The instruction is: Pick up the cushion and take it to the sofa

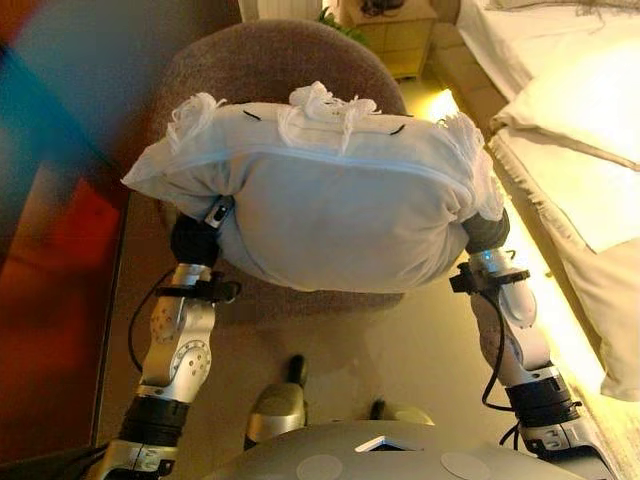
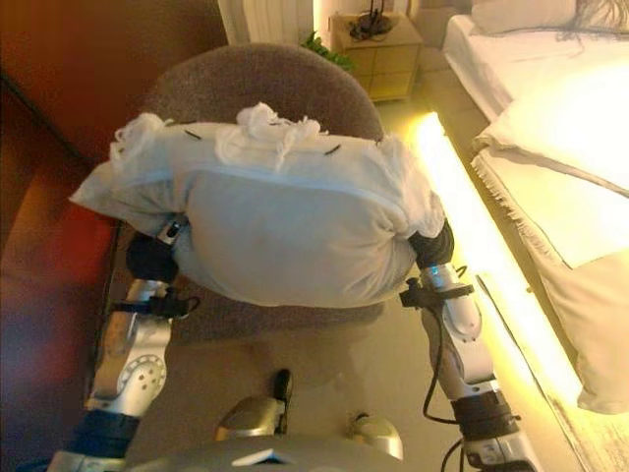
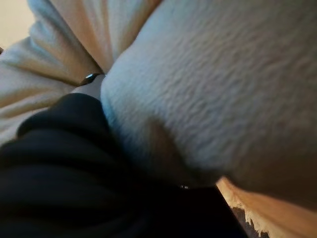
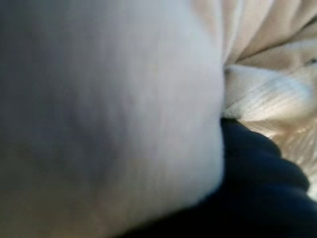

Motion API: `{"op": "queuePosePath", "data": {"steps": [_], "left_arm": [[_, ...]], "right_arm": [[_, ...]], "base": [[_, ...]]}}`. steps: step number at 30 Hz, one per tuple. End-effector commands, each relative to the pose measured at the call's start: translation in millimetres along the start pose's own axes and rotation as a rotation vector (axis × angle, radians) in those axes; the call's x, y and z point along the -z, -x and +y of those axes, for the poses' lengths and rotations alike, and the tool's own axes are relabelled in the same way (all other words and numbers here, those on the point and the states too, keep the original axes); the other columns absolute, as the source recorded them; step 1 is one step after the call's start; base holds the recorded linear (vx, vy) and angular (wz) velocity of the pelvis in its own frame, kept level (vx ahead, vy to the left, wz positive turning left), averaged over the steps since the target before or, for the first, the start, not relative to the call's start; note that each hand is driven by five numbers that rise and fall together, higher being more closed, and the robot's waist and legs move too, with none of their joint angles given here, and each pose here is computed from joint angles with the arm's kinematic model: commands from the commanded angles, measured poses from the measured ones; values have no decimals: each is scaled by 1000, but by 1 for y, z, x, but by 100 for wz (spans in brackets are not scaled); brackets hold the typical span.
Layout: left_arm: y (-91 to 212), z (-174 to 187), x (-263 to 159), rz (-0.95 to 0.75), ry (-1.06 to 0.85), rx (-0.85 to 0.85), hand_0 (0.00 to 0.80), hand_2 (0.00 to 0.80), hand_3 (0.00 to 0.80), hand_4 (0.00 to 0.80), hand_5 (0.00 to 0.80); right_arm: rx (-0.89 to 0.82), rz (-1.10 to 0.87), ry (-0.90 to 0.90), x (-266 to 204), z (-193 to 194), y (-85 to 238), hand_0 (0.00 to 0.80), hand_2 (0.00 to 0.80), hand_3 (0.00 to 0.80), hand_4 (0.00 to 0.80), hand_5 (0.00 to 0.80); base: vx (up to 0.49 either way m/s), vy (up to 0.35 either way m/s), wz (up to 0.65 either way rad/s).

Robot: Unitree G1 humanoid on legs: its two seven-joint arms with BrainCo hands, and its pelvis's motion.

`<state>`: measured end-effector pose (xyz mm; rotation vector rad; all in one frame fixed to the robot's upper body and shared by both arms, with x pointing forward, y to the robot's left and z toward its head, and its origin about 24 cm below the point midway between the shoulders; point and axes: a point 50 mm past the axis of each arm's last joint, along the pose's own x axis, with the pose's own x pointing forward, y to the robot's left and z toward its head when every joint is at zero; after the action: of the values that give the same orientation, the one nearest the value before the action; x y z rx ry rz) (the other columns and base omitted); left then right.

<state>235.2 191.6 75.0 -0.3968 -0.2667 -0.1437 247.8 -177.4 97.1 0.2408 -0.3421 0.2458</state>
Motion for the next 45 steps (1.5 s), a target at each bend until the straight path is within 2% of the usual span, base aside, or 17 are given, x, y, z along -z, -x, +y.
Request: {"op": "queuePosePath", "data": {"steps": [1,9,14,22,32,40,45], "left_arm": [[-22,-37,-7,-107,22,147,800,800,800,800,800],[-32,-46,8,-61,71,98,800,800,800,800,800],[-47,-54,19,-12,38,104,800,800,800,800,800],[-56,-51,35,87,-36,11,800,800,800,800,800],[-112,-82,36,73,-151,-1,800,800,800,800,800],[-157,-93,23,50,-210,-39,800,800,800,800,800],[-173,-94,18,92,-224,-112,800,800,800,800,800]], "right_arm": [[-152,-77,59,-15,27,-25,800,800,800,800,800],[-126,-43,177,-18,16,-45,800,800,800,800,800],[-51,-17,188,-11,9,-59,800,800,800,800,800],[-13,134,171,22,8,-60,800,800,800,800,800],[41,170,140,20,30,-130,800,800,800,800,800],[69,182,230,4,25,-168,800,800,800,800,800],[103,224,294,-3,13,-181,800,800,800,800,800]], "base": [[138,-158,9],[62,-96,21],[64,21,54],[133,97,13],[-30,42,-2],[-56,28,2],[51,19,-1]]}}
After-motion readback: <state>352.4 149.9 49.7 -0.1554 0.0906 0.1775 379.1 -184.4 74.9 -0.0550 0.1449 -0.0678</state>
